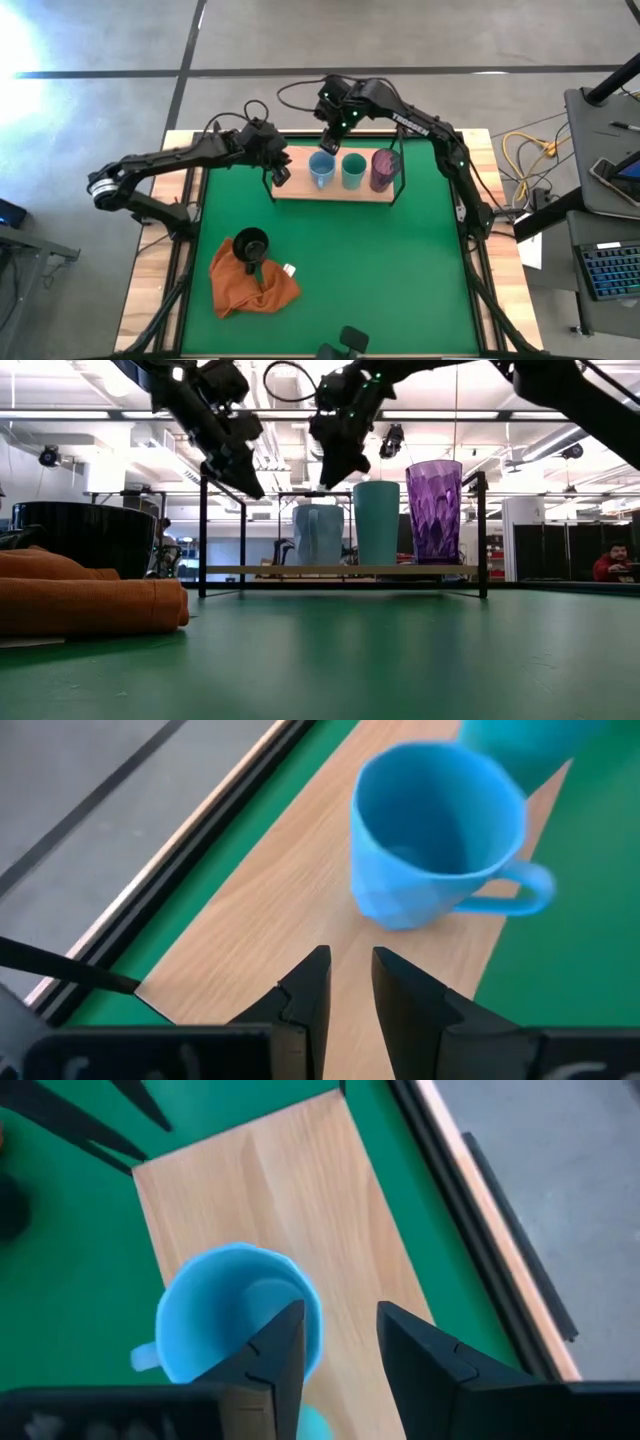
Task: Stack small to large cups/mugs on shelf
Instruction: Put the black mug on the shelf
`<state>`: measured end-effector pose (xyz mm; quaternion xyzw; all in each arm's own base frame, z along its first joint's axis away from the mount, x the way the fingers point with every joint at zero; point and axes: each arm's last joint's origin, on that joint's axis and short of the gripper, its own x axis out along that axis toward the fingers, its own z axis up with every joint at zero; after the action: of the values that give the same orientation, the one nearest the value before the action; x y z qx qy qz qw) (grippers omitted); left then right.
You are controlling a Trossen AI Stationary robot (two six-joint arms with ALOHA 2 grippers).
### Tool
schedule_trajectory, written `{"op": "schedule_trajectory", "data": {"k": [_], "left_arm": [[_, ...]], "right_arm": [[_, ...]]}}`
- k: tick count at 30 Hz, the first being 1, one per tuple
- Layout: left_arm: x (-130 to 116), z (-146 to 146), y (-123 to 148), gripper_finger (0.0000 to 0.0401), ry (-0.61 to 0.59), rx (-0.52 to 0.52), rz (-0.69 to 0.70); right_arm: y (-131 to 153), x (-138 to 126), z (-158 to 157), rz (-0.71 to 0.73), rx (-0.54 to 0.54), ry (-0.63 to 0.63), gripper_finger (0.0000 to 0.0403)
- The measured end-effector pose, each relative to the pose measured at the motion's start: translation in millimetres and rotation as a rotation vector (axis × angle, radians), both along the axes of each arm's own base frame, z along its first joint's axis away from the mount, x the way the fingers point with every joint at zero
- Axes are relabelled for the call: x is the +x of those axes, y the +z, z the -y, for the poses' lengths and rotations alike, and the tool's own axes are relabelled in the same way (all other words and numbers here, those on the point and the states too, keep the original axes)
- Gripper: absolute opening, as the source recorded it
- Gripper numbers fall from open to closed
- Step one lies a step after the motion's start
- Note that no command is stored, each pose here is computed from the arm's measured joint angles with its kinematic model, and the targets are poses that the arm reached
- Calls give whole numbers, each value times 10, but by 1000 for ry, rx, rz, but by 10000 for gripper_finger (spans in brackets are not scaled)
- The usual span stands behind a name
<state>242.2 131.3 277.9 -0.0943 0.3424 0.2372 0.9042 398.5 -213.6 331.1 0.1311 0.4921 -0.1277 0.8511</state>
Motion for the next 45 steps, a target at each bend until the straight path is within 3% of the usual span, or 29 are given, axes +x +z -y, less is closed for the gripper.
{"op": "schedule_trajectory", "data": {"k": [9,20,31,34,39,42,45], "left_arm": [[-49,20,129,63,13,48,58],[317,-172,-190,63,-22,13,-12],[369,-173,-266,63,-72,-26,-16],[297,-135,-178,63,-60,-23,-4],[35,4,224,63,-46,31,93],[-250,155,409,63,-7,-5,94],[-562,308,427,63,74,-94,-24]], "right_arm": [[95,-74,6,-14,-40,-91,111],[226,-188,48,3,-62,-167,87],[335,-301,107,17,-91,-202,86],[335,-314,128,16,-93,-208,83],[328,-347,159,0,-93,-205,83],[323,-357,161,-8,-91,-205,87],[323,-357,161,-9,-91,-205,94]]}}
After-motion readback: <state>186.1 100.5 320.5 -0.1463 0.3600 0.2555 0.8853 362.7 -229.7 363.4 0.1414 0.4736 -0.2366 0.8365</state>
